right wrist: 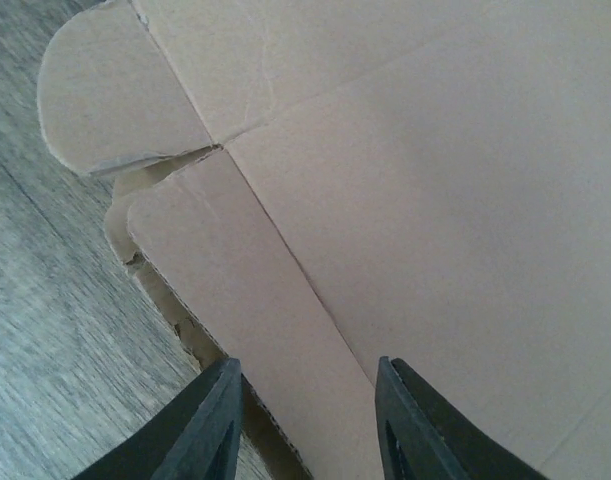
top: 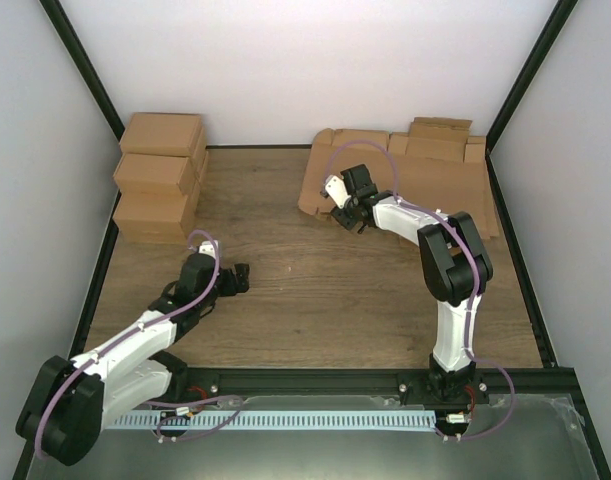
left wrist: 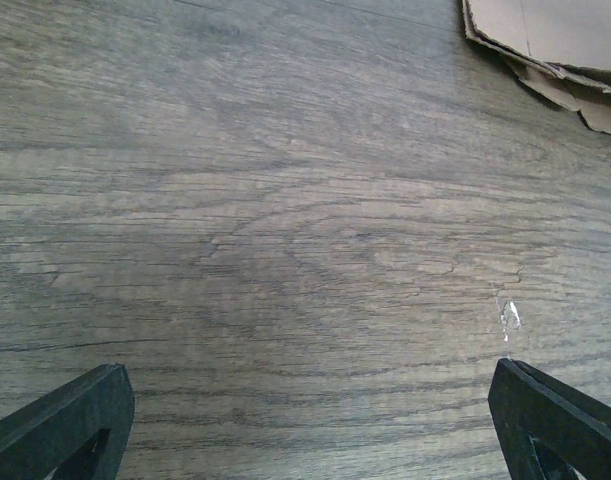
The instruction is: Fold the paper box
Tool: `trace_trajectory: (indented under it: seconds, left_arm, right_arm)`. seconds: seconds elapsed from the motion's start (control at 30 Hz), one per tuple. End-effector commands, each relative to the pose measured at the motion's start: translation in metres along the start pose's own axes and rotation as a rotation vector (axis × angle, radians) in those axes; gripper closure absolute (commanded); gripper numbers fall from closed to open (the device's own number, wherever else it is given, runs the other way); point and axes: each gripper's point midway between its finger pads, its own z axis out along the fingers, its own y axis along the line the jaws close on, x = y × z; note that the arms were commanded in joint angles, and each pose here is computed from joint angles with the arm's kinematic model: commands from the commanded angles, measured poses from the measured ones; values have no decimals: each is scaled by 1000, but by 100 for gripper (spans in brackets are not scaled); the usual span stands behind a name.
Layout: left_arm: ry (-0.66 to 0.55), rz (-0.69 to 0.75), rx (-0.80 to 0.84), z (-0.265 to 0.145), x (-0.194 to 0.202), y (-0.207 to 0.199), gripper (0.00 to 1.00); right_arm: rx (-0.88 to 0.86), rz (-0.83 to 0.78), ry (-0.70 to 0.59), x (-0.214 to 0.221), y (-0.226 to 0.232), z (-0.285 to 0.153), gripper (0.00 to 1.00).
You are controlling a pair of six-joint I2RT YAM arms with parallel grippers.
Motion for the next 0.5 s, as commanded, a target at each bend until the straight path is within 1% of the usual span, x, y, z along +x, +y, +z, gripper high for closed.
trace_trajectory:
  seconds: [0.0,0.03,0.2,0.33,0.4,0.47]
  left_arm:
    - [-20,-2,8,0,-7,-4,0]
    - [-20,-3,7,0,-7,-4,0]
    - [-21,-4,6,1,-7,-4,0]
    - [-17,-4,4,1,-7,-4,0]
    - [-17,-3,4,1,-7,-4,0]
    - [-18,-3,4,1,-7,-4,0]
  right_arm:
    - [73,-3,-6,-12,-16,1,62]
    - [76,-4,-9,-13,-16,0,63]
    - [100,-7,4,-12,-21,2,73]
    - [99,-12,20,-8,-20,7,78]
    - [94,-12,21,-8,-19,8,82]
    - [81,-12,18,-8,-17,8,83]
